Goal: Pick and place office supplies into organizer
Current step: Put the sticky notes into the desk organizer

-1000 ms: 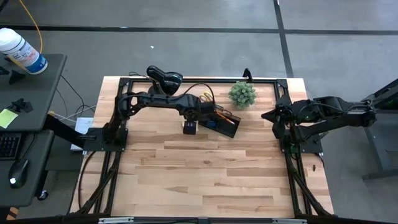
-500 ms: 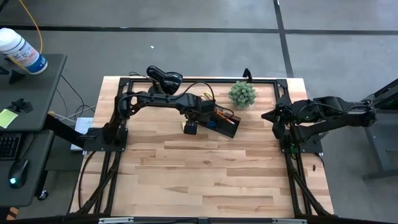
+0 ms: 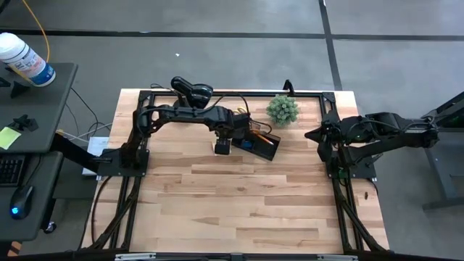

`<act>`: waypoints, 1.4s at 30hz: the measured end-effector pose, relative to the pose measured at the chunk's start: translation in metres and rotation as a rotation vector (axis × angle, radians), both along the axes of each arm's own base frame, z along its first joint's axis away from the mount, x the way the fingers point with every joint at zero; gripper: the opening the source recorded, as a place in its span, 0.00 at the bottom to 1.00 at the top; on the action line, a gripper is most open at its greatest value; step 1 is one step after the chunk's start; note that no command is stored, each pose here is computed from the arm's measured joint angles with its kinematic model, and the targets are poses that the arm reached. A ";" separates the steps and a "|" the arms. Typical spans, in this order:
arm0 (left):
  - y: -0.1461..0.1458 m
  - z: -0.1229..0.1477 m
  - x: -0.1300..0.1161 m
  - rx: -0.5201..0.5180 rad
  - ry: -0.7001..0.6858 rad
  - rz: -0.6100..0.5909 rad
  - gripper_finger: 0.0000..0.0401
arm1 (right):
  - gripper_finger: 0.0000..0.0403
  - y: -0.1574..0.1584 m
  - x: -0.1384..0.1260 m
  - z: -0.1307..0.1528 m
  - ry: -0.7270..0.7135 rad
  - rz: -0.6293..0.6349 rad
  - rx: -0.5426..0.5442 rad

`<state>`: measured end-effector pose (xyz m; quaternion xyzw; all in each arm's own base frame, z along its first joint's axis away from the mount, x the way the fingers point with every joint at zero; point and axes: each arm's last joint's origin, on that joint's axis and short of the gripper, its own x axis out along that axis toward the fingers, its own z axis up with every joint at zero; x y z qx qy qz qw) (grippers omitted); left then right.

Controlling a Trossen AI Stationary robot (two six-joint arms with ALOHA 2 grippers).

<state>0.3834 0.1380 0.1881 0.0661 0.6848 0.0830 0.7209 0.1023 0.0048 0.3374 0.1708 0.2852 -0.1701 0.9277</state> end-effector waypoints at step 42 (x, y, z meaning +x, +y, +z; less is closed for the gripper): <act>-0.033 -0.046 -0.065 0.040 -0.265 0.193 0.49 | 0.03 0.006 0.033 -0.007 0.048 0.035 0.041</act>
